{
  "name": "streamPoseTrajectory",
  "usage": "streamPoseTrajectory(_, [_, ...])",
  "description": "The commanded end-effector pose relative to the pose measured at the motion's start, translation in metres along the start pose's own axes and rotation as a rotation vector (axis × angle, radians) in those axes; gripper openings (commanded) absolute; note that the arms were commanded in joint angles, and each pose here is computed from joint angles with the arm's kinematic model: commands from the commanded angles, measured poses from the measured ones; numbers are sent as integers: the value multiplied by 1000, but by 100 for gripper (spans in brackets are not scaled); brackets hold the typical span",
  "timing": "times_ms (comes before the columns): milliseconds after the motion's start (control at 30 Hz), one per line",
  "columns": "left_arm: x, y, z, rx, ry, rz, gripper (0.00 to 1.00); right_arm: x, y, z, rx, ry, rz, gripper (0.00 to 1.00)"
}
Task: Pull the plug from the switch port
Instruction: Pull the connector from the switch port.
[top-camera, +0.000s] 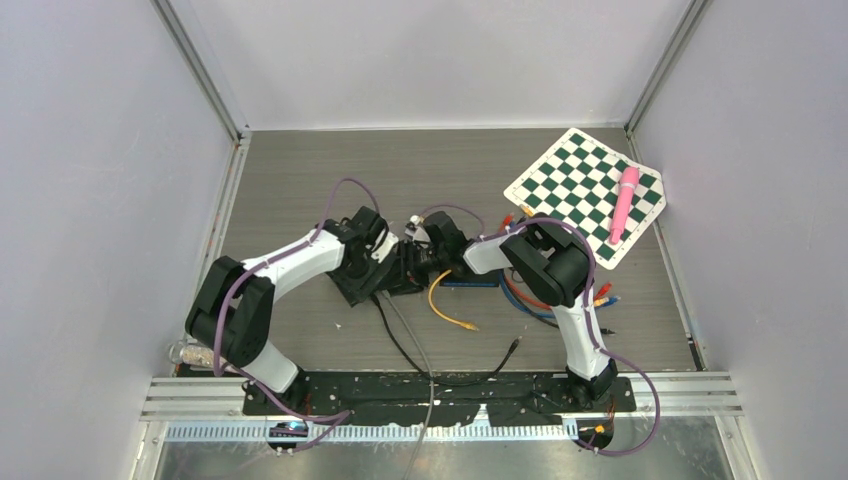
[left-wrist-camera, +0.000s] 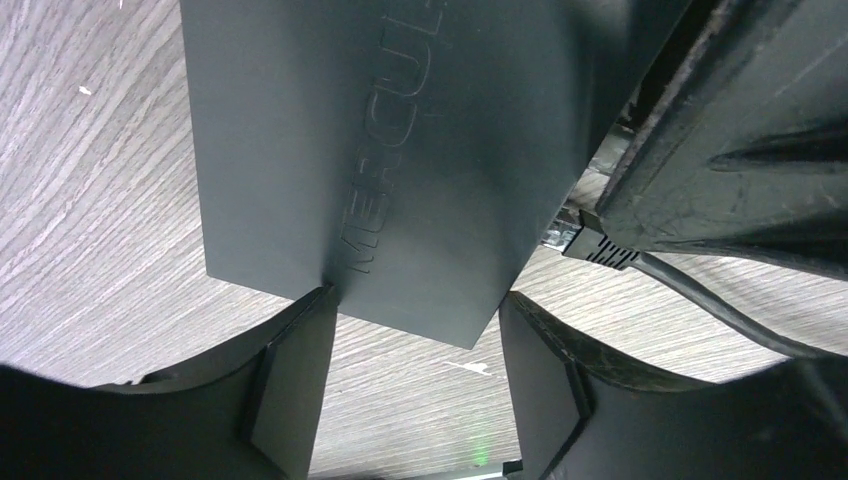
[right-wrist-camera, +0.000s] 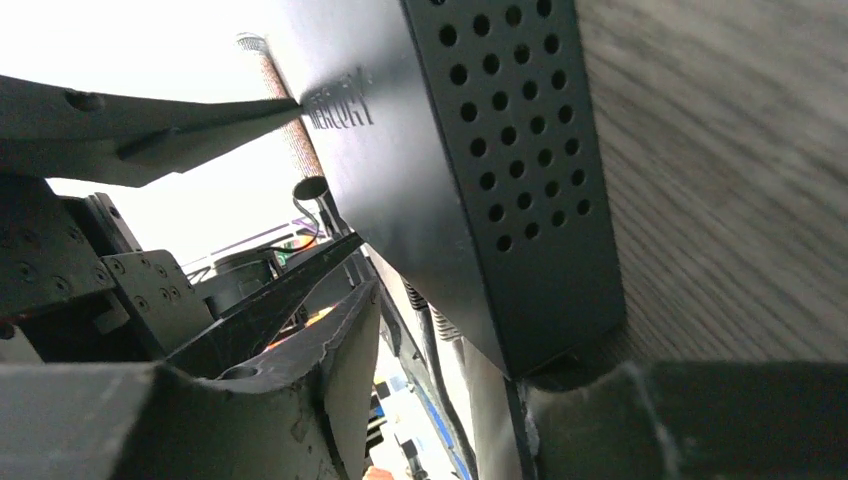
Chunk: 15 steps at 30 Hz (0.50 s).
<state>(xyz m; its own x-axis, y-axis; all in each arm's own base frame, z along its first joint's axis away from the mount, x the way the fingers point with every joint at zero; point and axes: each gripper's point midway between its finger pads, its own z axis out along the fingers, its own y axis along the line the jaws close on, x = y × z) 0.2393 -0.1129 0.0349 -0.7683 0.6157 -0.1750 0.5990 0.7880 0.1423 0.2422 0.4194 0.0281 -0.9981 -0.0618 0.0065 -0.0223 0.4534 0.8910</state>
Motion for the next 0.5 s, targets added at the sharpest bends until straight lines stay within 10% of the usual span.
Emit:
streamPoseTrajectory(0, [-8,-6,-4,32,-17,6,60,-19,-7,-2,28,-95,44,45])
streamPoseTrajectory(467, [-10,-13,-1,66,-31,-5,56,-22,-17,1,89,-124,43,36])
